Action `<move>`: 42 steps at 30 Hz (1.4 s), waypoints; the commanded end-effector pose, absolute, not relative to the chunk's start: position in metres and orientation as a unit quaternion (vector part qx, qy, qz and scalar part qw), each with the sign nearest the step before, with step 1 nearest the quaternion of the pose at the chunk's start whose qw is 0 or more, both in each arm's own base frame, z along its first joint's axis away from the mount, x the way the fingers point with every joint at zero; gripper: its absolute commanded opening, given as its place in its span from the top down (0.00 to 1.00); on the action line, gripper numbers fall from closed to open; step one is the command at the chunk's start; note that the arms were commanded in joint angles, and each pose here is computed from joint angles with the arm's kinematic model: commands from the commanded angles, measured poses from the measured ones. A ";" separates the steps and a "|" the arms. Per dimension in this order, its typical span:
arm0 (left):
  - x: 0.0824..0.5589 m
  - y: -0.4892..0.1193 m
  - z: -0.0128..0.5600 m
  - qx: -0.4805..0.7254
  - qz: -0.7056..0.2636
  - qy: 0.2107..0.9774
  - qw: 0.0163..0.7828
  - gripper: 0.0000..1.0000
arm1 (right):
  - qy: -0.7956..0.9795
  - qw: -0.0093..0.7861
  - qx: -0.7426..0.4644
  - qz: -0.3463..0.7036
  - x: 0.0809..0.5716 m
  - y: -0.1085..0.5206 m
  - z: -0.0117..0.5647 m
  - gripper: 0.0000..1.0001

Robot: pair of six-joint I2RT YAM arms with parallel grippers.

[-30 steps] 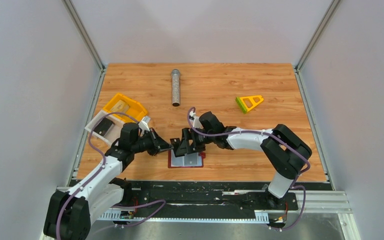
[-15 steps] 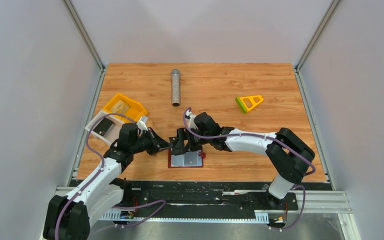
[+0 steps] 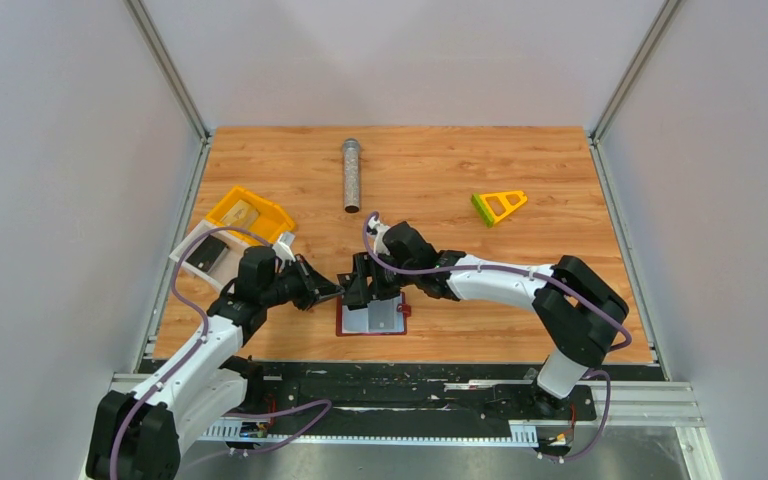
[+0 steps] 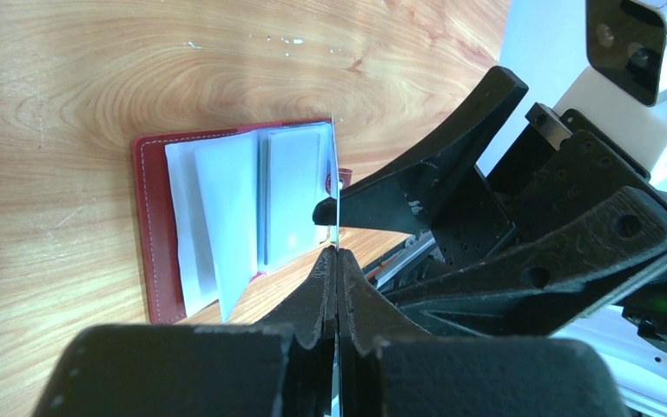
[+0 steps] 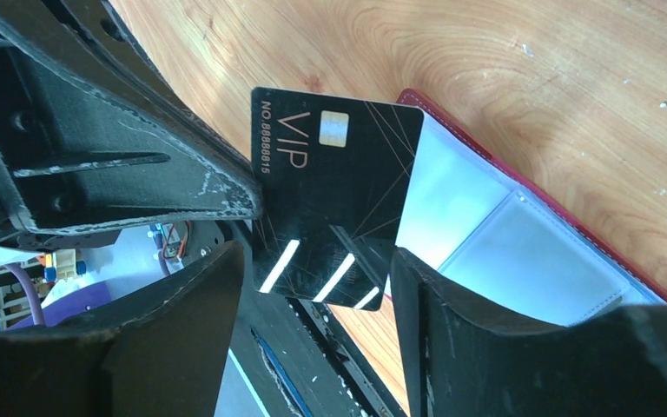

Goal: Take the credit cards out of the card holder
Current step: Place the credit card in the storage box.

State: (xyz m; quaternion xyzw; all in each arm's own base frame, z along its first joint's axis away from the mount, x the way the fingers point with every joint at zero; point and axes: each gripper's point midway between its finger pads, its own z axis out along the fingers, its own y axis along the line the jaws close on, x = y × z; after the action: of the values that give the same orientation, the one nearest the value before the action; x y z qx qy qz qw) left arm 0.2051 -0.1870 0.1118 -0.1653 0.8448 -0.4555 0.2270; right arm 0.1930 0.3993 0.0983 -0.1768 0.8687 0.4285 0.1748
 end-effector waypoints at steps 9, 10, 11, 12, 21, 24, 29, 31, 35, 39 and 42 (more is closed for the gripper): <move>0.211 -0.187 0.127 -0.166 -0.468 0.833 0.245 1.00 | 0.867 0.191 -0.193 0.418 0.196 0.403 0.102 0.50; 0.211 -0.188 0.128 -0.164 -0.470 0.832 0.245 1.00 | 0.867 0.192 -0.194 0.417 0.196 0.402 0.102 0.53; 0.210 -0.188 0.129 -0.162 -0.471 0.832 0.246 1.00 | 0.866 0.194 -0.199 0.416 0.196 0.402 0.102 0.55; 0.210 -0.189 0.131 -0.159 -0.473 0.831 0.245 0.98 | 0.865 0.198 -0.204 0.414 0.196 0.400 0.103 0.56; 0.199 -0.178 0.152 -0.112 -0.421 0.865 0.248 0.48 | 0.823 0.229 -0.318 0.411 0.187 0.390 0.118 0.63; 0.194 -0.174 0.156 -0.100 -0.403 0.878 0.238 0.45 | 0.794 0.244 -0.362 0.424 0.178 0.388 0.131 0.63; 0.186 -0.180 0.167 -0.063 -0.411 0.886 0.207 0.44 | 0.749 0.264 -0.419 0.440 0.161 0.386 0.150 0.62; 0.185 -0.185 0.174 -0.047 -0.425 0.882 0.199 0.44 | 0.737 0.267 -0.429 0.448 0.156 0.386 0.157 0.62; 0.182 -0.189 0.183 -0.018 -0.434 0.881 0.186 0.44 | 0.729 0.277 -0.436 0.450 0.151 0.387 0.165 0.62; 0.180 -0.192 0.185 -0.001 -0.439 0.881 0.176 0.48 | 0.726 0.276 -0.439 0.452 0.147 0.387 0.167 0.63; 0.181 -0.192 0.184 0.002 -0.437 0.883 0.171 0.54 | 0.726 0.272 -0.442 0.451 0.144 0.387 0.165 0.63</move>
State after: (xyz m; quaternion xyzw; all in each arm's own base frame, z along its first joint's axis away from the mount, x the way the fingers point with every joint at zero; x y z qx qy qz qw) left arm 0.1827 -0.1897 0.1718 -0.0299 0.8888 -0.4253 0.1680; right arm 0.1492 0.3843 0.1519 -0.4224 0.7500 0.4404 0.2551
